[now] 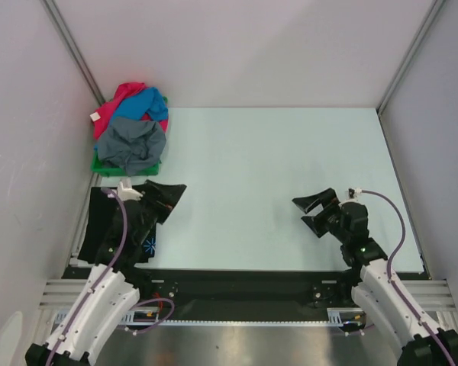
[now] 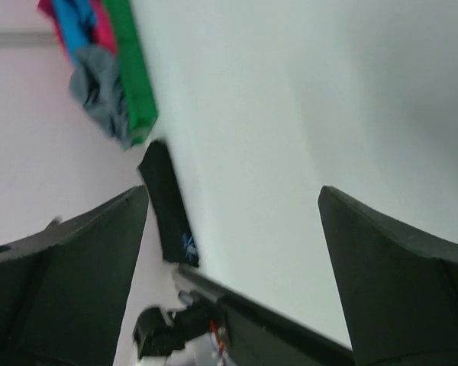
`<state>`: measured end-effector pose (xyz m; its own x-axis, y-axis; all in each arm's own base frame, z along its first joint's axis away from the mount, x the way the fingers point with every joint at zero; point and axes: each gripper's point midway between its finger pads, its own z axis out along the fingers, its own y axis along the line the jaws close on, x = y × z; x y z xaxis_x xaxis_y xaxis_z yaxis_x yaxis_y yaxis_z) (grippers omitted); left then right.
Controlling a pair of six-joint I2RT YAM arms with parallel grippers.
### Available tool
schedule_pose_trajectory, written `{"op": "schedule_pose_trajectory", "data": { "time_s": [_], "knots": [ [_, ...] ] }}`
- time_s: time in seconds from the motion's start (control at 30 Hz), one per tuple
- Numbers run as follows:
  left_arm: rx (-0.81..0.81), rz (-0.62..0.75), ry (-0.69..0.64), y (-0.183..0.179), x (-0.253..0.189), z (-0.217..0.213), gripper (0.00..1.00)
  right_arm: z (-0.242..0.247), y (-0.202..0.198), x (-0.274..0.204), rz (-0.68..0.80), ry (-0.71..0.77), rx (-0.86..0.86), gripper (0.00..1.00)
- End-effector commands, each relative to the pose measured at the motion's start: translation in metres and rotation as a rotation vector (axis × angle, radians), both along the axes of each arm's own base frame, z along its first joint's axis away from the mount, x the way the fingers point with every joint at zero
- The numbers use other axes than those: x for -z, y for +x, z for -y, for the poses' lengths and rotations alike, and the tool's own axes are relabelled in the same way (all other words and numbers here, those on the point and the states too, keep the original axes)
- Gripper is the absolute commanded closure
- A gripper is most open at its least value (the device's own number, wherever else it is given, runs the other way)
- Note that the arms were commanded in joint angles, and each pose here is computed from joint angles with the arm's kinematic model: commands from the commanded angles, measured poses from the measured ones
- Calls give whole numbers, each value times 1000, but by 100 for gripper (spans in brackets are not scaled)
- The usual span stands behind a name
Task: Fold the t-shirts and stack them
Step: Grab the tshirt from the pile
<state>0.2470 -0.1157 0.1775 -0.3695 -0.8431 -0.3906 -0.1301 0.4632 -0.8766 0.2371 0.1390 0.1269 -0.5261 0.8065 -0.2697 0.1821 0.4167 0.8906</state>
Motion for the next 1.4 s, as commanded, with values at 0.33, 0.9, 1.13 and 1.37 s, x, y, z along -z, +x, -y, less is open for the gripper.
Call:
{"op": "schedule_pose_trajectory", "data": {
  "time_s": [0.33, 0.9, 1.13, 1.37],
  "knots": [
    [-296, -32, 565, 97, -96, -133, 0, 29, 25, -17, 71, -160, -113, 1],
    [-440, -414, 691, 235, -33, -232, 4, 27, 26, -11, 93, -212, -173, 1],
    [-386, -407, 641, 296, -5, -229, 18, 27, 20, -12, 84, -207, -175, 1],
    [-352, -295, 626, 312, -41, -222, 52, 28, 13, -24, 101, -199, -153, 1]
  ]
}}
